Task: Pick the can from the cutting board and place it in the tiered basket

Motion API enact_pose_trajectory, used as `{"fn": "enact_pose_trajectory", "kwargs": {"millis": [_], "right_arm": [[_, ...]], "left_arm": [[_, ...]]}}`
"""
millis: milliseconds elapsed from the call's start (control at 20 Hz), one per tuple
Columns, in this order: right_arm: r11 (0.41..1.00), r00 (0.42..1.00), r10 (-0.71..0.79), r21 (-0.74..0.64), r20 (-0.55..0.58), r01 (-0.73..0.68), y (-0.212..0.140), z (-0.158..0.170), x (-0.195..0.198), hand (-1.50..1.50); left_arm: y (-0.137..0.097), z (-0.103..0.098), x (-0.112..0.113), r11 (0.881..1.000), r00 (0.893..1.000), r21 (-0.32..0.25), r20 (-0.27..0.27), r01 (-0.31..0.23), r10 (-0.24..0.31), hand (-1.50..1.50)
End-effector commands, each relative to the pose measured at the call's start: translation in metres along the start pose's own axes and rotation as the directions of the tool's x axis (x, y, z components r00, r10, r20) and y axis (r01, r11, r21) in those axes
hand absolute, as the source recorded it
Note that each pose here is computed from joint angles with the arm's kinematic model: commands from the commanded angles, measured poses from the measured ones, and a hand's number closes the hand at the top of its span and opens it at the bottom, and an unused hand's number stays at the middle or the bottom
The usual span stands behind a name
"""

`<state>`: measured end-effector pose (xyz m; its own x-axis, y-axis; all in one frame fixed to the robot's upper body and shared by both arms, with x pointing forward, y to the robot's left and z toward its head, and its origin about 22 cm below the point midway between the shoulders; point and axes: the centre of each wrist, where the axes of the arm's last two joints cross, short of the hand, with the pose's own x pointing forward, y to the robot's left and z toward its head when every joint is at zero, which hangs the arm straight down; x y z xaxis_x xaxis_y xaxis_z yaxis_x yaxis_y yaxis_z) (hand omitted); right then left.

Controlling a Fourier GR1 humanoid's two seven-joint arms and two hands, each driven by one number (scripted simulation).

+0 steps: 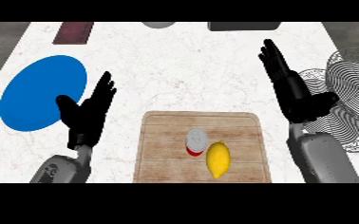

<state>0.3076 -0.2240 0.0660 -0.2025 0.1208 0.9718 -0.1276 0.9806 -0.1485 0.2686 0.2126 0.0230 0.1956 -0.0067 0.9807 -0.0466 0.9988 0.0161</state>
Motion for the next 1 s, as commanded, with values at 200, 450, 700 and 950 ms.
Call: {"fn": "enact_pose_trajectory", "kwargs": {"millis": [200, 450, 700, 950], "right_arm": [[0.785, 0.775, -0.615, -0.027, -0.144, 0.618, 0.053, 0.054, -0.072, 1.50], [0.728, 0.736, -0.665, -0.108, 0.129, 0.677, 0.077, 0.107, -0.084, -1.50], [0.997, 0.974, 0.013, -0.067, -0.226, -0.029, 0.034, 0.129, -0.105, -1.50], [0.956, 0.894, 0.292, 0.089, -0.339, -0.278, 0.033, 0.115, -0.078, -1.50]], "left_arm": [[0.078, 0.012, -0.023, 0.976, 0.976, 0.100, -0.119, 0.196, -0.184, 0.00], [0.121, 0.028, -0.042, 0.969, 0.962, 0.112, -0.188, 0.222, -0.198, 0.00], [0.124, 0.031, -0.047, 0.969, 0.960, 0.096, -0.188, 0.228, -0.208, 0.00], [0.148, 0.034, -0.047, 0.964, 0.957, 0.110, -0.186, 0.244, -0.221, 0.00]]}}
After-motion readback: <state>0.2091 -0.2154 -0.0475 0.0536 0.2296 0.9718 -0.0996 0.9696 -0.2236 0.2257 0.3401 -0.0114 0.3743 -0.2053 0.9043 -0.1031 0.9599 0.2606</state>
